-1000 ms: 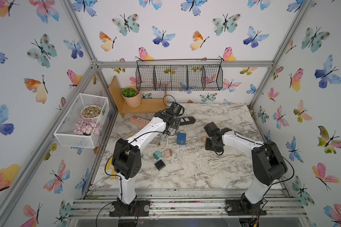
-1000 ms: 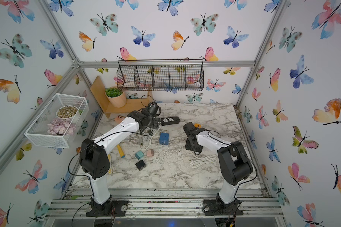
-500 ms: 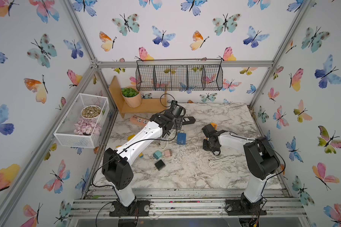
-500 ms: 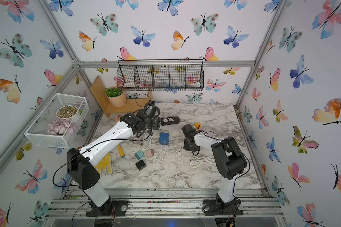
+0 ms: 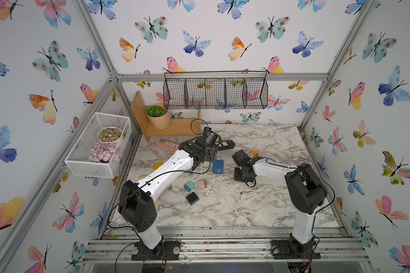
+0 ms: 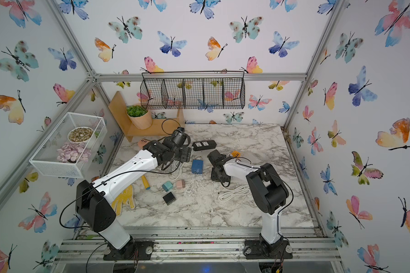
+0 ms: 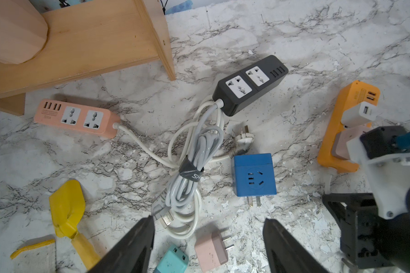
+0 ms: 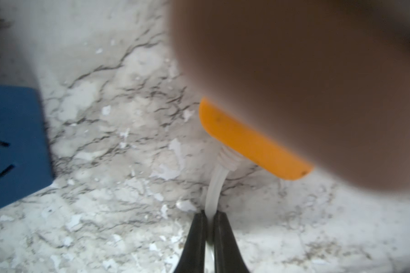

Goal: Pull the plug off the socket
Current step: Move the socket to the center of the board.

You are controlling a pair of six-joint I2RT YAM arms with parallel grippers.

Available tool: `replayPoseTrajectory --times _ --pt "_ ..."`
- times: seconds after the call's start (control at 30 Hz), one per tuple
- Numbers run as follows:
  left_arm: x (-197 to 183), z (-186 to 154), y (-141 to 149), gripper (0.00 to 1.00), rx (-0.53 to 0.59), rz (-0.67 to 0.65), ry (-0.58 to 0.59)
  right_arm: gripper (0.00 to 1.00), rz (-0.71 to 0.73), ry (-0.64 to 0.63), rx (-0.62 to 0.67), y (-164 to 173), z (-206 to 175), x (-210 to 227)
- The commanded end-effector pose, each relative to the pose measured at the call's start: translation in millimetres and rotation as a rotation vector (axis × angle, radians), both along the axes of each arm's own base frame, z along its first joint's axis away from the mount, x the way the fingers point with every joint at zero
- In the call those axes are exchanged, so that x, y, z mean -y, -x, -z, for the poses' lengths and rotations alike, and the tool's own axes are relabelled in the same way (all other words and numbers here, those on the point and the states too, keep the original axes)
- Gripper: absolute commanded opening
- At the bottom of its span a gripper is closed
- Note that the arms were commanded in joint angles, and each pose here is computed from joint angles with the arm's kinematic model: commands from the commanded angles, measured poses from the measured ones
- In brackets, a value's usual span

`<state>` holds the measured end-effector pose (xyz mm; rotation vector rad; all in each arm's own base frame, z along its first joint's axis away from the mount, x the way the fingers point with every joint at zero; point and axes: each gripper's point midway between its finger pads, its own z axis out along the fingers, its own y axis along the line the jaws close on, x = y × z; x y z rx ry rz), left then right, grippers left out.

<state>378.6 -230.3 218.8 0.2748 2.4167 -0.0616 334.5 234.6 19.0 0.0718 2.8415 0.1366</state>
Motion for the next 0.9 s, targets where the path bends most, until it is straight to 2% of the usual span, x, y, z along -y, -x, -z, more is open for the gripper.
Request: replayPoseTrajectory --times 0.0,0.33,0.4,0.53,0.63,0.7,0.87 --pt "-1.0 -8.9 9.0 0.77 -0.003 0.011 0.037 0.02 -0.018 -0.02 -0.08 21.5 10.8 -15.1" --pt "5.7 0.5 16.9 0.76 -0.034 0.069 0.054 0.03 0.042 -0.137 -0.124 43.1 -3.6 -59.4" --pt "6.3 4.1 18.9 0.76 -0.043 0.076 0.057 0.09 0.062 -0.152 -0.141 46.0 -3.3 -61.8" --pt "12.3 11.1 24.4 0.76 -0.069 0.111 0.079 0.38 0.078 -0.113 -0.129 42.8 -8.0 -55.8" --pt "16.9 11.7 27.4 0.75 -0.078 0.136 0.098 0.51 0.078 -0.109 -0.108 38.7 -19.0 -54.8" --pt "21.1 10.4 29.2 0.74 -0.084 0.158 0.113 0.55 0.083 -0.107 -0.084 36.4 -31.3 -52.3" --pt "36.6 4.7 34.6 0.73 -0.098 0.226 0.172 0.56 0.152 -0.102 0.003 23.8 -72.7 -23.1"
